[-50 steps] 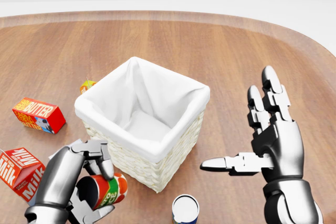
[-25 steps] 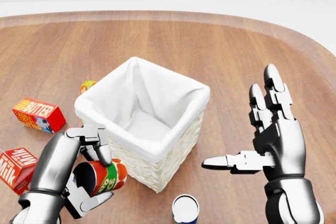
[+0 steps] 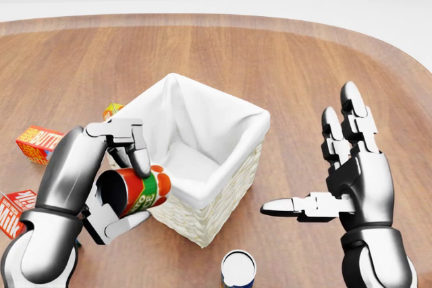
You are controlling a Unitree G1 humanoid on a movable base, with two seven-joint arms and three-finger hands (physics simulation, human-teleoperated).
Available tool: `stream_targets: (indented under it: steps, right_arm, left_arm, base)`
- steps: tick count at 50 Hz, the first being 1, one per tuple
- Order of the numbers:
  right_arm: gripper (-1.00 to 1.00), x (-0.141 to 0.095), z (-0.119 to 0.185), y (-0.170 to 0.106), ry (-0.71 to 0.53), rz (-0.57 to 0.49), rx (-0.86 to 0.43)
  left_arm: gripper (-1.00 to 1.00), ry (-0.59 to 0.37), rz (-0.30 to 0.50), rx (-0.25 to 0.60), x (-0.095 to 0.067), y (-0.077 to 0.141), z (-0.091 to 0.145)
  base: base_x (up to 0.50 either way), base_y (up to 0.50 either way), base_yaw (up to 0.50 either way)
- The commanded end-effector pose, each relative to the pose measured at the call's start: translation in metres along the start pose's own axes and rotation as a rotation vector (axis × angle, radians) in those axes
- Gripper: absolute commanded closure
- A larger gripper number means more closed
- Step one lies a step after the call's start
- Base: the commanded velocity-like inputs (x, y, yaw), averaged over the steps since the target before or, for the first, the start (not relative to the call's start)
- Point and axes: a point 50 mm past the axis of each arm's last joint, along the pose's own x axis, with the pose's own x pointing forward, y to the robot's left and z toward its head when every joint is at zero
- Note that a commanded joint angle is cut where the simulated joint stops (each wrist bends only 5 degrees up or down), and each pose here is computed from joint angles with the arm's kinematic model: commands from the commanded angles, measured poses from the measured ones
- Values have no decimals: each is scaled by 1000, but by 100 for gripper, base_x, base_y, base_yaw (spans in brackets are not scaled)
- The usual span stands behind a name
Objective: Pick up the tomato sauce, and put it in the basket.
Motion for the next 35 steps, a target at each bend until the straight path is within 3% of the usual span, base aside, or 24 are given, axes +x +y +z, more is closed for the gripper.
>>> stream_targets:
  steps: [1, 6, 15, 35]
  right_arm:
    - [-100, 0, -3, 0, 15, -1, 0]
    - [-100, 0, -3, 0, 12, -1, -1]
    - [-100, 0, -2, 0, 10, -1, -1]
    - [-100, 1, -2, -1, 10, -3, -1]
  left_arm:
    - [100, -38, 30, 21, 7, 7, 8]
    - [100, -45, 34, 26, 12, 9, 9]
    - [100, -62, 42, 53, 35, 15, 11]
    - [100, -81, 46, 64, 57, 18, 16]
  base:
    - [0, 0, 0]
    - [0, 0, 0]
    - [0, 0, 0]
    - [0, 0, 0]
